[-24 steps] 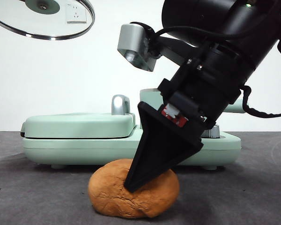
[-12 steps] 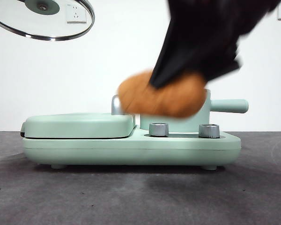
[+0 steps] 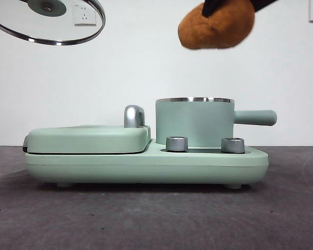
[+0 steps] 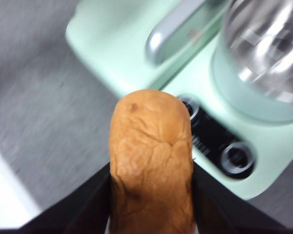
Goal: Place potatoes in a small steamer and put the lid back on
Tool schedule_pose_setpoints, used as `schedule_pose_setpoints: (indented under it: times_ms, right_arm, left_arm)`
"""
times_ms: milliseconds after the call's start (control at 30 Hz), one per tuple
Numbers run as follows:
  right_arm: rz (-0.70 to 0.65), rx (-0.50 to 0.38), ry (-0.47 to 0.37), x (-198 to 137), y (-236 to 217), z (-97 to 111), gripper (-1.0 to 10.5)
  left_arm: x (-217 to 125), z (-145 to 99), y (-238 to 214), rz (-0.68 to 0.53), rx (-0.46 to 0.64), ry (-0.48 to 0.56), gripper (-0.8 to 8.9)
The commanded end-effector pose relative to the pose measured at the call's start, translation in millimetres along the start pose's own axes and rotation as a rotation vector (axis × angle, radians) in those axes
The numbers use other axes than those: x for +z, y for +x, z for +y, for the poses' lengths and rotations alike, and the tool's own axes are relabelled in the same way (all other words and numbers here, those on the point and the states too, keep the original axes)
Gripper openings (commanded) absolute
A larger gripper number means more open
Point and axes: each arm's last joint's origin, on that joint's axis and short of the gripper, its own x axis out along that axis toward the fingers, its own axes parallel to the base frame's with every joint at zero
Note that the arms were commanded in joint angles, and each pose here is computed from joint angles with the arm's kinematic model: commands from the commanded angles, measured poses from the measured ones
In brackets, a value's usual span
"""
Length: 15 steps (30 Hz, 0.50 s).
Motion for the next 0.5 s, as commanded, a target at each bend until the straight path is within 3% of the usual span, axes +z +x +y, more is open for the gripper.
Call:
schedule_pose_setpoints:
  times_ms: [33,500]
  right_arm:
    - [-0.015,-0.031,-0.029,18.8,5.2,-11.6,1.6]
    - [-0.030,-0.135,-0.003,84.6,62.7,-81.6,1.6]
  left_arm:
    - [7.0,-1.0,-2.2,-0.041,-0.003,0.022,0.15]
    - [7.0,-1.0,-2.0,-0.040,-0.004,0.021,0.15]
